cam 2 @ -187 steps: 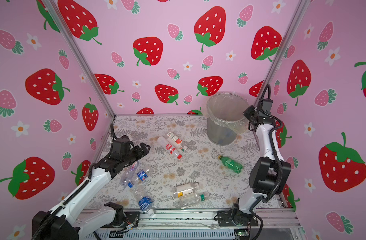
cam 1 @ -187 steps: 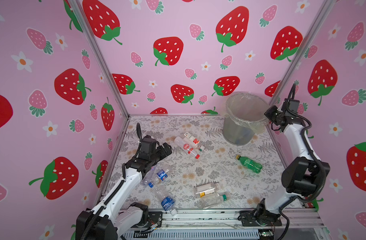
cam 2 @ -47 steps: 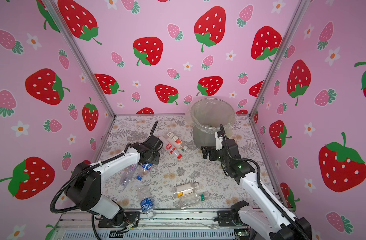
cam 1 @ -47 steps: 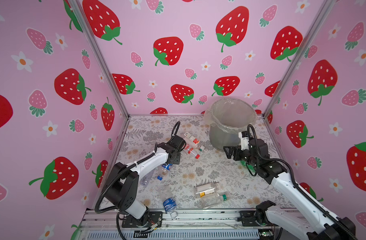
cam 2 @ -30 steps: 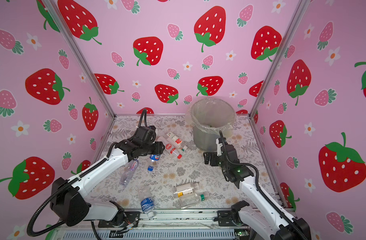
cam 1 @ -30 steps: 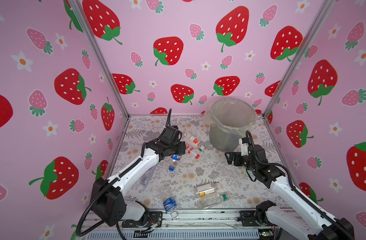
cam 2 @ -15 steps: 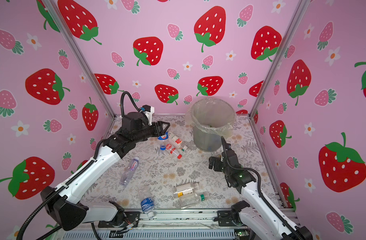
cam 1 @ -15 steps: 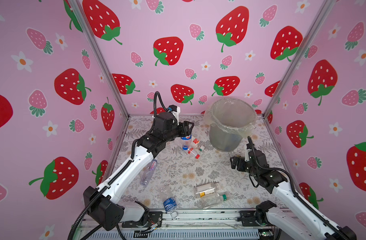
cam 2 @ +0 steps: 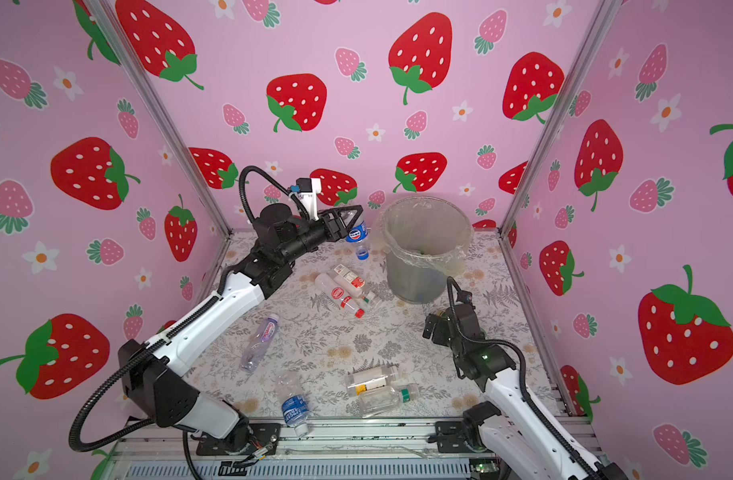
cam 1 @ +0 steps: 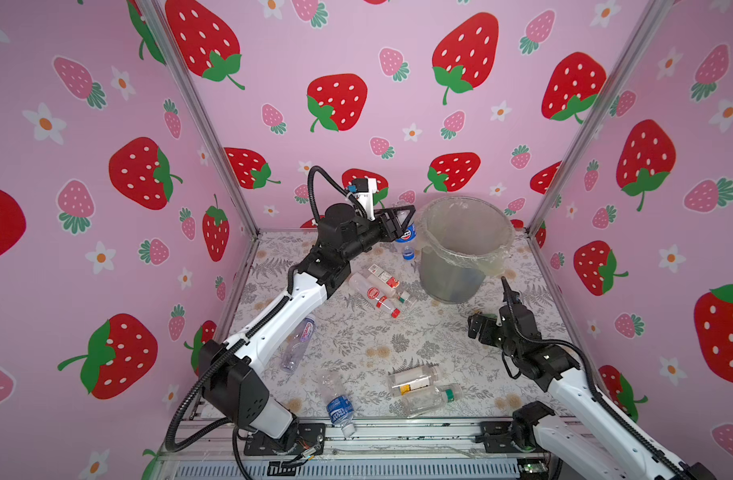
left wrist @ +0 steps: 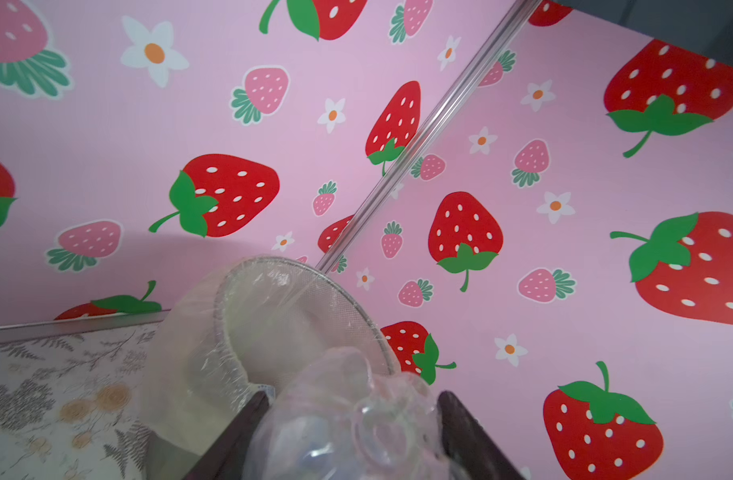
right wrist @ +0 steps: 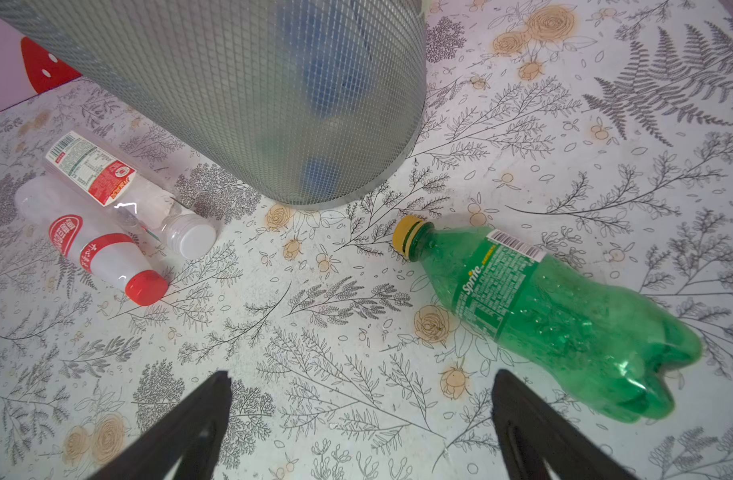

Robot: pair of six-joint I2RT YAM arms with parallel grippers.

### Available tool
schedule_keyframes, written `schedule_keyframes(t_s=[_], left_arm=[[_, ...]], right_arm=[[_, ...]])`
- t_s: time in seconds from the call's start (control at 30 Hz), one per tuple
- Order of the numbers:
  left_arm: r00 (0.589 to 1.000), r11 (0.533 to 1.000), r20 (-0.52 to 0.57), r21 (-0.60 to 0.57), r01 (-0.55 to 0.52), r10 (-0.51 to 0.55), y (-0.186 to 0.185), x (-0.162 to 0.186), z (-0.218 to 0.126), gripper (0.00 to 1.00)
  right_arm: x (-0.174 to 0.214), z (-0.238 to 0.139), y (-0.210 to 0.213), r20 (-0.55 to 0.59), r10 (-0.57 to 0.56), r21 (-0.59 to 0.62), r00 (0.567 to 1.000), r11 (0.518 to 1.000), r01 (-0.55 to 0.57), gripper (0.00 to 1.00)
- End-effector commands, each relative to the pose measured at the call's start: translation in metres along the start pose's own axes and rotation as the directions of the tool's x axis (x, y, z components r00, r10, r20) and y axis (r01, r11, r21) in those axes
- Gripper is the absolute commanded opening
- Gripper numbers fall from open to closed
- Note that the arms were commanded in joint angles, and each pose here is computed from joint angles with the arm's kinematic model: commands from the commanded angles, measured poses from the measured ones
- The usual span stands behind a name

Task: Throw the plastic bottles in the bin
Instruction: 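Carry the blue-labelled bottle with the left gripper over the bin and release, then withdraw the left gripper from the bin while the right gripper grasps the Sprite bottle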

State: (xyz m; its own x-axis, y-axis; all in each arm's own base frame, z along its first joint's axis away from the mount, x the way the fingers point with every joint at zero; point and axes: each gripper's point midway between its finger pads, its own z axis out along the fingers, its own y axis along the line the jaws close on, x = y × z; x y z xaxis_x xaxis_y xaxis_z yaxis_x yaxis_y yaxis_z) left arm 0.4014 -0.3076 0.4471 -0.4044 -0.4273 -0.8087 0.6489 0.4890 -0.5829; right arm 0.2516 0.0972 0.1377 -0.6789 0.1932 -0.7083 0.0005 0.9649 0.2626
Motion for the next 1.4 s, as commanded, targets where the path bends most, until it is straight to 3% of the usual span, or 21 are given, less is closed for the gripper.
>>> schedule_keyframes(t_s=[0.0,0.17,0.3,0.37,0.47,0.53,0.57,0.77,0.9,1.2,1.37], left_arm=[[0.990,0.985,0.124,0.152,-0.080,0.061,-0.049,-0.039,0.013,0.64],[0.988,0.972,0.156,0.228,-0.055,0.020,-0.065,-0.043,0.046,0.64],[0.986,0.975,0.153,0.205,-0.090,0.059,-0.071,-0.038,0.077,0.68],[0.985,0.977,0.137,0.169,-0.128,0.106,-0.067,-0.028,0.102,0.74],[0.992,0.987,0.089,0.124,-0.105,0.094,-0.050,-0.016,0.135,0.87],[0.992,0.990,0.069,0.089,-0.113,0.107,-0.043,-0.015,0.145,0.99],[0.992,0.991,0.061,0.064,-0.115,0.111,-0.040,-0.015,0.146,0.99],[0.976,0.981,0.109,-0.059,-0.185,0.190,-0.043,-0.046,0.102,0.99],[0.971,0.966,0.074,-0.142,-0.215,0.227,-0.040,-0.057,0.060,0.99],[0.974,0.905,-0.065,-0.359,-0.226,0.218,0.013,-0.031,-0.032,0.99],[0.986,0.862,-0.091,-0.478,-0.167,0.141,0.061,-0.011,-0.085,0.99]], right_arm=[[0.003,0.000,-0.007,0.000,0.027,0.026,1.000,0.999,-0.027,0.99],[0.001,-0.004,-0.009,0.005,0.023,0.037,1.000,0.999,-0.023,0.99],[-0.003,-0.008,-0.010,0.018,0.020,0.044,1.000,0.999,-0.021,0.99],[-0.003,-0.009,-0.010,0.020,0.026,0.040,0.999,0.999,-0.027,0.99],[-0.005,-0.010,-0.008,0.019,0.037,0.036,0.999,0.999,-0.038,0.99],[-0.006,-0.010,-0.007,0.016,0.043,0.033,0.999,0.999,-0.043,0.99],[-0.007,-0.010,-0.007,0.015,0.048,0.035,0.999,0.998,-0.049,0.99],[-0.009,-0.013,-0.009,0.003,0.071,0.058,0.997,0.996,-0.071,0.99],[-0.011,-0.013,-0.009,0.003,0.091,0.067,0.996,0.994,-0.091,0.99],[-0.003,-0.004,-0.016,-0.057,0.177,0.139,0.982,0.976,-0.168,0.99],[0.002,-0.002,-0.021,-0.067,0.274,0.176,0.959,0.950,-0.259,0.99]])
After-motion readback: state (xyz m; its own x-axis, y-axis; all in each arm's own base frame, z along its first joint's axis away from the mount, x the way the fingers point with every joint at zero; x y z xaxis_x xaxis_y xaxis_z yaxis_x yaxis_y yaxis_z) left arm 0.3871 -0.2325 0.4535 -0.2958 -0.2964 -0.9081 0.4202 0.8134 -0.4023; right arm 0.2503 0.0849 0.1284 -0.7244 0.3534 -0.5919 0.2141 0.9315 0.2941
